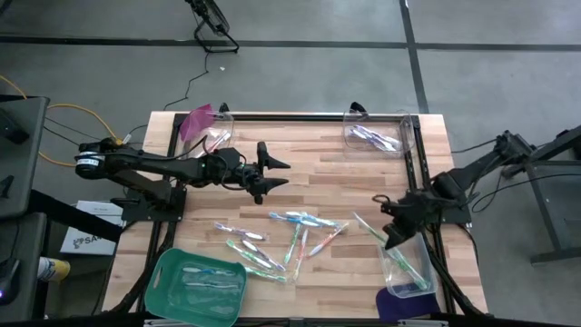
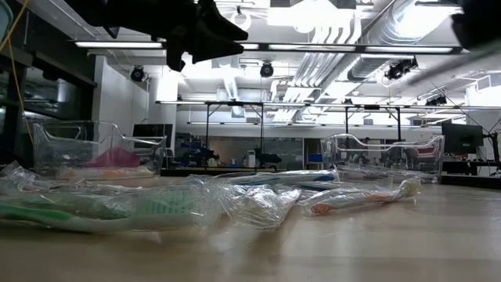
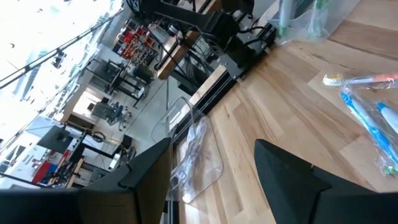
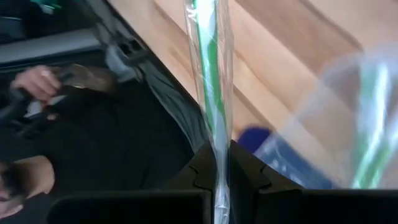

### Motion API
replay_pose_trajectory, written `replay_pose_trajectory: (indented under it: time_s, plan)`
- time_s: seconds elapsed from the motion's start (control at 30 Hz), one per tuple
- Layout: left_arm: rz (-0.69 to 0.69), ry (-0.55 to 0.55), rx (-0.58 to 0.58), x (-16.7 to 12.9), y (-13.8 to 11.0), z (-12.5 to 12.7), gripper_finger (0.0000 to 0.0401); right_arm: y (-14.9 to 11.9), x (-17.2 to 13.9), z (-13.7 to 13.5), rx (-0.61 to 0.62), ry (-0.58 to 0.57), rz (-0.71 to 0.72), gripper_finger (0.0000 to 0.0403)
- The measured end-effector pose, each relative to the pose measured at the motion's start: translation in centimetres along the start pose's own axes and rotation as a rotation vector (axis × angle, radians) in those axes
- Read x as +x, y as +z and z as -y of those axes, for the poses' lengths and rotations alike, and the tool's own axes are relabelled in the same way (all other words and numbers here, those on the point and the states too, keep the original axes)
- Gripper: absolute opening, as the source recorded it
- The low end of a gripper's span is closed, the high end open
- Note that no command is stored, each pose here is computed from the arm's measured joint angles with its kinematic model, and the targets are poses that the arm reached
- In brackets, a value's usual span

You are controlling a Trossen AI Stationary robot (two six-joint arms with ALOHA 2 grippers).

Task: Pick & Place Toothbrushes
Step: Put the green toothbrush into the white bin

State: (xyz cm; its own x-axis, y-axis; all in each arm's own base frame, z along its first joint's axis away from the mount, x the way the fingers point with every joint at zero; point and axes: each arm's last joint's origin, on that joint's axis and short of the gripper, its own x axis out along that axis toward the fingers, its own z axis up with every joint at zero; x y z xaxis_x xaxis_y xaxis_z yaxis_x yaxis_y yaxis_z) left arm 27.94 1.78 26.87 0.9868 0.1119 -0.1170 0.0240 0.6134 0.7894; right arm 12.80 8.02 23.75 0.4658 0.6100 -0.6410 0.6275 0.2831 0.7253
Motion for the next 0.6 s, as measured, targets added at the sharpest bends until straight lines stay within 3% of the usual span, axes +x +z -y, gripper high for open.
replay_pose_trajectory:
  time_s: [0.47,0.6]
  plan:
    - [-0.002,-0.004,0.0,0.0,0.0,0.0,0.0221,-4.0,1.3,1.2,0.179,-0.168,-0.168,0.0013]
    - [-0.003,-0.005,0.0,0.0,0.0,0.0,0.0221,-5.3,1.7,1.2,0.198,-0.171,-0.184,0.0013]
